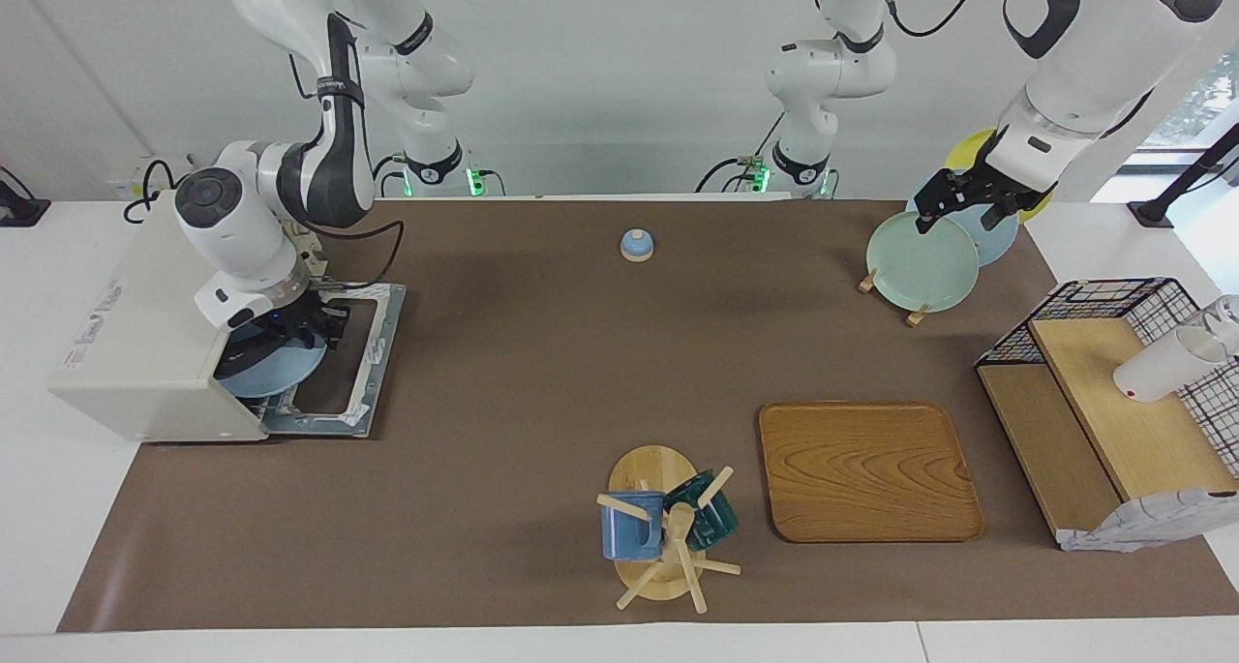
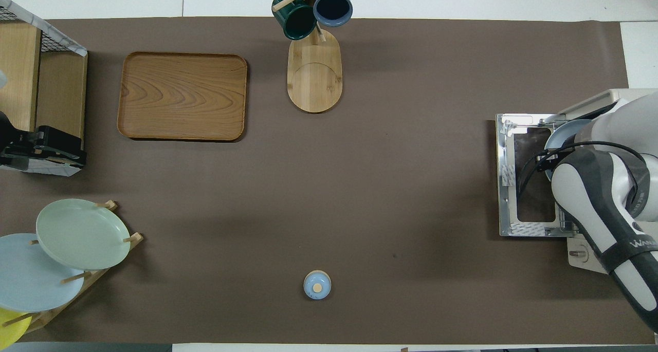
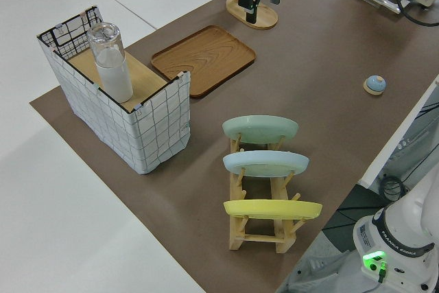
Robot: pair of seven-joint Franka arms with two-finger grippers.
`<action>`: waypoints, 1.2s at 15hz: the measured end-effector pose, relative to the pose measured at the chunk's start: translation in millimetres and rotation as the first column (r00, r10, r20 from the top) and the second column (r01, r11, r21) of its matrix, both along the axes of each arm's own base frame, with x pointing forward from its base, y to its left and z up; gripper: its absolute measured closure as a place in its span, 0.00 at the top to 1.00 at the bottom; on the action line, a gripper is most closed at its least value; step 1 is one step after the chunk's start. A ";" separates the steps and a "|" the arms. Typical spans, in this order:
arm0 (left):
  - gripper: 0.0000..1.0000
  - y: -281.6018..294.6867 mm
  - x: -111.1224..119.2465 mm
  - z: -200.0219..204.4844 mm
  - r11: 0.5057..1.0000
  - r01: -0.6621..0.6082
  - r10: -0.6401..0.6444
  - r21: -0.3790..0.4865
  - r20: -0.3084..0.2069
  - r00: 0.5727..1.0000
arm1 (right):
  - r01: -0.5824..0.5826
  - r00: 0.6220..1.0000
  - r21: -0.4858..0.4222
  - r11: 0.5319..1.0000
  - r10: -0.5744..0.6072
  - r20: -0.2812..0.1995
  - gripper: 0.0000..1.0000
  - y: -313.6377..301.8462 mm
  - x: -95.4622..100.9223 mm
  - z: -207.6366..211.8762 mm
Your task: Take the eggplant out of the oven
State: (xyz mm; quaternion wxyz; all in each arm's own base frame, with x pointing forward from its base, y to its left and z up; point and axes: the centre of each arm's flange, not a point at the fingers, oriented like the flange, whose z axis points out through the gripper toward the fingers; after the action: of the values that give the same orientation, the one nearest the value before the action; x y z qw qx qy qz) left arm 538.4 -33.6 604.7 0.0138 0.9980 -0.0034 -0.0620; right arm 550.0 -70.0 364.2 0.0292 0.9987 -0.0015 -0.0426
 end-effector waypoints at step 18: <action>1.00 1.8 -31.7 -51.8 1.000 -0.003 0.003 0.005 -0.059 0.998 | -0.007 0.994 -0.067 0.998 0.014 0.106 0.03 487.5 -15.7 -6.2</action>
State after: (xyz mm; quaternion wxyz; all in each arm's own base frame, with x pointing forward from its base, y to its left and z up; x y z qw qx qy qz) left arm 506.7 -31.8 552.9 0.0114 0.9958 -0.0013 -0.0912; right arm 534.3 417.5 358.0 0.0625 0.9980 0.0007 0.0110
